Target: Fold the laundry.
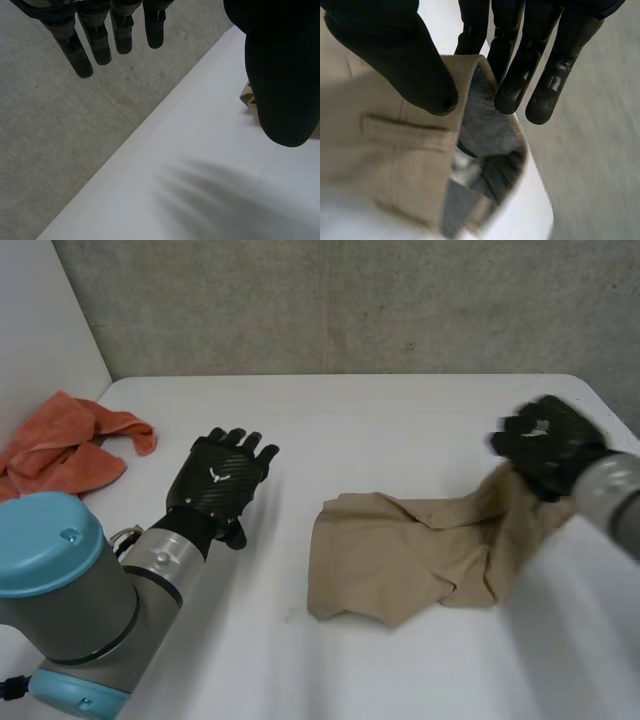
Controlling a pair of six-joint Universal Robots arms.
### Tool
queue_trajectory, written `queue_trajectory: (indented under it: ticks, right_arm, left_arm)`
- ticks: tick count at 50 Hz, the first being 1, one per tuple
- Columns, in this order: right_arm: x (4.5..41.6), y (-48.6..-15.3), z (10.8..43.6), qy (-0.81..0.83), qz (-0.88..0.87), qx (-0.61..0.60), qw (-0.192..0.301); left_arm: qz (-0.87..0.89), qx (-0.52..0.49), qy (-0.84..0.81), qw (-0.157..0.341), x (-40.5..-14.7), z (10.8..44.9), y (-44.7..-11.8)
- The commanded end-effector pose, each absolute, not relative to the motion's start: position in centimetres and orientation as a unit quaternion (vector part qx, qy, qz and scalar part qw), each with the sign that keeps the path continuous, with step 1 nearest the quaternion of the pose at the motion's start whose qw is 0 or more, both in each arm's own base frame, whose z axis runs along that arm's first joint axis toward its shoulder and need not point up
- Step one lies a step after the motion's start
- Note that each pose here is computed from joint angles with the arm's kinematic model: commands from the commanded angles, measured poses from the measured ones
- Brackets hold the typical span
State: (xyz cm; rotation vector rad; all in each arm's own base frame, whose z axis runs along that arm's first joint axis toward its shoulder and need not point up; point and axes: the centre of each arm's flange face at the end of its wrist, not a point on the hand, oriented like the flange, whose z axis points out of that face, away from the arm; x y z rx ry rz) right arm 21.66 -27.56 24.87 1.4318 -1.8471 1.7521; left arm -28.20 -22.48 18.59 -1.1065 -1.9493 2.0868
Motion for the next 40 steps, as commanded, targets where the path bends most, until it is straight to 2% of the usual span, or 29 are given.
queue_trajectory:
  ticks: [1, 3, 7, 10, 12, 17, 18, 22, 25, 26, 31, 37, 40]
  right_arm:
    - [31.7, -20.4, 22.4, -0.539, 0.585, 0.606, -0.012]
    - [33.6, -18.1, 20.4, -0.53, 0.557, 0.638, -0.043]
    - [34.6, -16.8, 17.2, -0.54, 0.507, 0.667, -0.077]
    - [35.1, -16.7, 16.9, -0.543, 0.501, 0.667, -0.099]
    - [35.3, -16.7, 17.1, -0.55, 0.503, 0.653, -0.132]
    - [33.9, -19.3, 21.6, -0.62, 0.544, 0.534, -0.183]
    - [32.9, -20.1, 23.4, -0.642, 0.559, 0.487, -0.197]
    - [29.6, -22.4, 26.7, -0.688, 0.584, 0.368, -0.223]
    - [27.5, -23.7, 27.4, -0.709, 0.59, 0.317, -0.222]
    - [26.2, -24.4, 27.4, -0.718, 0.593, 0.299, -0.21]
    - [23.1, -25.9, 26.6, -0.74, 0.594, 0.262, -0.175]
    - [19.9, -27.8, 26.1, -0.747, 0.612, 0.217, -0.142]
    - [19.7, -28.0, 25.7, -0.747, 0.614, 0.212, -0.139]
  left_arm:
    - [0.698, -0.343, -0.627, 0.027, -28.0, 20.0, -22.8]
    - [0.702, -0.334, -0.628, 0.019, -27.9, 20.3, -23.0]
    - [0.71, -0.312, -0.631, 0.0, -27.6, 20.9, -23.5]
    - [0.717, -0.3, -0.629, -0.009, -27.5, 21.5, -23.9]
    - [0.722, -0.296, -0.625, -0.009, -27.6, 21.9, -24.1]
    - [0.742, -0.287, -0.606, -0.002, -28.3, 23.6, -24.7]
    - [0.748, -0.282, -0.6, 0.004, -28.6, 24.2, -24.9]
    - [0.762, -0.272, -0.587, 0.038, -29.9, 25.6, -25.0]
    - [0.753, -0.281, -0.59, 0.076, -31.4, 25.4, -24.4]
    - [0.74, -0.297, -0.594, 0.11, -32.8, 24.9, -23.5]
    - [0.697, -0.336, -0.601, 0.202, -36.3, 24.2, -20.9]
    - [0.682, -0.331, -0.596, 0.265, -38.8, 24.6, -19.1]
    - [0.672, -0.34, -0.596, 0.278, -39.9, 23.9, -18.3]
